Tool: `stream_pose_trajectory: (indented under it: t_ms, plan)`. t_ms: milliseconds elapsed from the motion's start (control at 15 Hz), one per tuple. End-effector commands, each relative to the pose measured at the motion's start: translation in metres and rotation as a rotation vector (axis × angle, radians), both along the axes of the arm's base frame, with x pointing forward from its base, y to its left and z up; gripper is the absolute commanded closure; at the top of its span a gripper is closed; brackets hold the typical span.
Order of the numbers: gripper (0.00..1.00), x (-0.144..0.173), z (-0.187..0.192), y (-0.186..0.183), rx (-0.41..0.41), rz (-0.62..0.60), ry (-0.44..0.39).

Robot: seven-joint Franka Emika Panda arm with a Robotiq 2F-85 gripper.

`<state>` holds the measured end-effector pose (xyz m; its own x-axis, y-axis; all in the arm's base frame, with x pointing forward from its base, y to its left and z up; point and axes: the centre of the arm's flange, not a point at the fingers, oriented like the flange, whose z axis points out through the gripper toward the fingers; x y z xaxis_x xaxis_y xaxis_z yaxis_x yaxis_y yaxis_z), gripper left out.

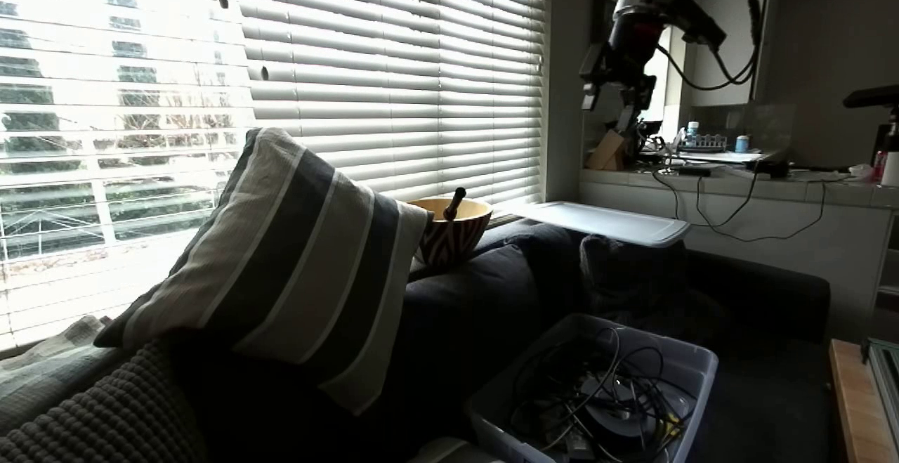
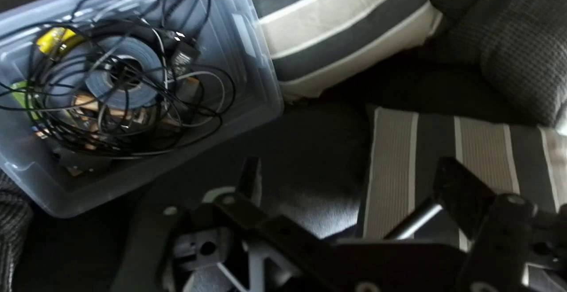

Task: Put the brown bowl in the storage box

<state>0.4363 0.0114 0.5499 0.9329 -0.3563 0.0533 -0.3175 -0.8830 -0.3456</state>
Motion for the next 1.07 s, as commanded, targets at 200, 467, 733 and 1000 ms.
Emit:
stream_pose_trajectory:
  t_ms: [200, 467, 733, 1000]
  plan:
    - [0.00, 0.121, -0.005, -0.063, 0.114, -0.248, -0.115]
    - [0.00, 0.162, -0.018, -0.094, 0.063, -0.317, -0.112]
    - [0.00, 0.204, -0.031, -0.106, 0.019, -0.339, -0.147]
    - [0.00, 0.232, -0.059, -0.128, 0.038, -0.372, -0.154]
